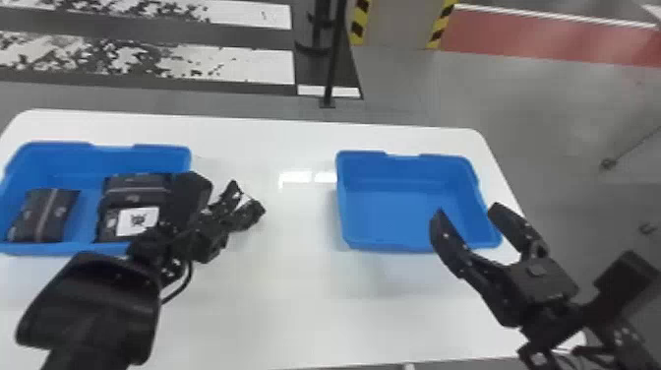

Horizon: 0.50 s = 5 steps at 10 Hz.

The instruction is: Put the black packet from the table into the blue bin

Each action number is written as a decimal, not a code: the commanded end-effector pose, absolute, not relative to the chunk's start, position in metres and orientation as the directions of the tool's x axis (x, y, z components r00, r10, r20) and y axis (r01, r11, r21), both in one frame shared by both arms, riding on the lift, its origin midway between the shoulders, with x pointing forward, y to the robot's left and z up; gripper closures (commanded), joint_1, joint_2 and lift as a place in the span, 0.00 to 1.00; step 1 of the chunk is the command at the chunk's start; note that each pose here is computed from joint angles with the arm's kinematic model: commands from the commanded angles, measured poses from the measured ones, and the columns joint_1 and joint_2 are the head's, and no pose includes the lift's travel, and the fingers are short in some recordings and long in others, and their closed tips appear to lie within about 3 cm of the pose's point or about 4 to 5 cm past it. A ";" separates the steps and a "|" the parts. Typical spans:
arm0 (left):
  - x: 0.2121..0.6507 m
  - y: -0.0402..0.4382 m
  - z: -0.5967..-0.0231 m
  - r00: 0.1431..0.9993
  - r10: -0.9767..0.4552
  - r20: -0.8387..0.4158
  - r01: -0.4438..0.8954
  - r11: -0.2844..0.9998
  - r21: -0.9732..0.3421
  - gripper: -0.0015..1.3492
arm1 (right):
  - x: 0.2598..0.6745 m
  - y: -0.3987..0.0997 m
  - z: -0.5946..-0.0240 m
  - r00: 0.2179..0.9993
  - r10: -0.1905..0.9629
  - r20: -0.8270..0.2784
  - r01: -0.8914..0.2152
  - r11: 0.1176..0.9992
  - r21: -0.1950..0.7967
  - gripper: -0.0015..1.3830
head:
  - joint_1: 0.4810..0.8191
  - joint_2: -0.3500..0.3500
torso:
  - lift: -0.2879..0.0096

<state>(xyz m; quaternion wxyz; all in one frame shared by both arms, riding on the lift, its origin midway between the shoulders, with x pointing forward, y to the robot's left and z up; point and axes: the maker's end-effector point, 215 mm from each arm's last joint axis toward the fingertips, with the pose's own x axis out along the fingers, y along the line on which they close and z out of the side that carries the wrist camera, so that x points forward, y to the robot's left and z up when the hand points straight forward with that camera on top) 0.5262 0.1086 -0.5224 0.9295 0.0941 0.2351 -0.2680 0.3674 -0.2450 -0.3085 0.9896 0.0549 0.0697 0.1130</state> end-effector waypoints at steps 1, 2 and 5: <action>0.527 0.100 -0.488 0.770 -0.476 -0.426 0.546 0.836 0.052 0.90 | 0.367 -0.245 -0.308 0.965 0.232 -0.125 -0.216 0.968 0.125 0.13 | 0.63 0.26 | 0.60; 0.523 0.101 -0.462 0.791 -0.487 -0.371 0.532 0.846 0.022 0.90 | 0.368 -0.245 -0.307 0.965 0.232 -0.122 -0.217 0.968 0.126 0.13 | 0.63 0.25 | 0.60; 0.515 0.157 -0.374 0.884 -0.425 -0.193 0.439 0.898 0.029 0.90 | 0.367 -0.245 -0.308 0.965 0.232 -0.124 -0.216 0.968 0.127 0.13 | 0.63 0.26 | 0.60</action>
